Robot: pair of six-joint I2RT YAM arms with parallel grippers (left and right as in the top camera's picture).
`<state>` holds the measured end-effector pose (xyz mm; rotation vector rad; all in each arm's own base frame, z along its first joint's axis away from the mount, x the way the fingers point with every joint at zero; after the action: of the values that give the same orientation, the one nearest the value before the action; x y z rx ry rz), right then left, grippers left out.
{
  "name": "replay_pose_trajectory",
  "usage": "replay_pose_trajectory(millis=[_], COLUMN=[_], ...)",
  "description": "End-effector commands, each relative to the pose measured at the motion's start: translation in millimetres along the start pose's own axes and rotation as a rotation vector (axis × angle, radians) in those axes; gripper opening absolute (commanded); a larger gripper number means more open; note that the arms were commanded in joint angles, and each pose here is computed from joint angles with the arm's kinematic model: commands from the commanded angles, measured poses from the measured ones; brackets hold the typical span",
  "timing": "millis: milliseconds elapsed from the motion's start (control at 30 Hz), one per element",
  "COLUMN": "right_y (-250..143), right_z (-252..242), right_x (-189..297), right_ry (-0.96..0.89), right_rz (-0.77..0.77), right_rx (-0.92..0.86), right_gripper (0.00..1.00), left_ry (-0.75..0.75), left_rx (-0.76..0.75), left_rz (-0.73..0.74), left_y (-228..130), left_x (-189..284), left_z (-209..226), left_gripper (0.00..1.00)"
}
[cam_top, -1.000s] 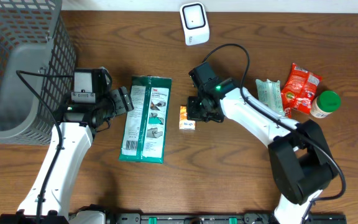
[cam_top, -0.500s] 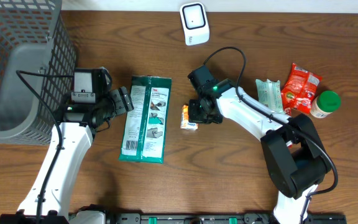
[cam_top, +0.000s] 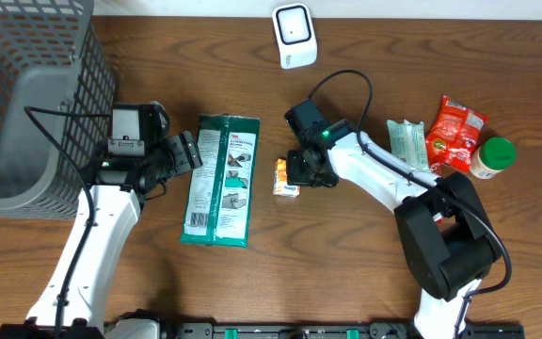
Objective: Scan the item barcode
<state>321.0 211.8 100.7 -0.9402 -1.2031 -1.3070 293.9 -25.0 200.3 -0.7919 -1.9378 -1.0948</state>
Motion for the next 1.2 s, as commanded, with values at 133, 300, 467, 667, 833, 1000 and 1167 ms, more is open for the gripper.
replay_pose_trajectory(millis=[133,300,467,667,833,1000,1167], right_y=[-4,-5,-6,-11,-7,9,8], right_z=[-4,-5,-6,-8,-8,-3,4], right_x=[-13,-13,-15,-20,-18,18,35], right_ry=[-0.02,-0.022,-0.026,-0.027,-0.014,0.084,0.139], right_rz=[-0.003,0.0,0.004,0.008,-0.006,-0.072,-0.097], right_rx=[-0.011,-0.012,-0.021,-0.027,-0.012,0.011,0.024], right_gripper=[0.01,0.01,0.01,0.01,0.01,0.02,0.01], left_ry=[0.016,0.016,0.016,0.016,0.016,0.016,0.016], left_rx=[-0.005,-0.005,-0.005,-0.005,-0.005,-0.005,-0.005], left_rz=[0.005,0.005,0.005,0.005,0.005,0.005,0.005], left_y=[-1,-1,-1,-1,-1,-1,-1], left_x=[-2,-2,-2,-2,-2,-2,-2], left_z=[3,3,3,3,3,3,3], left_gripper=[0.81,0.81,0.81,0.81,0.81,0.81,0.81])
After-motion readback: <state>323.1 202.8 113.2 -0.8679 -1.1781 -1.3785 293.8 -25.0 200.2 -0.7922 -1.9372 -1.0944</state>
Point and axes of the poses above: each gripper's point midway between its finger pads, its own x axis back along the fingers, its own z axis along the line the jaws close on, y = z × x, the point moved 9 cm from there along x, back along the fingers, and after that the axes turned 7 degrees about x, right-handed, at the moved point
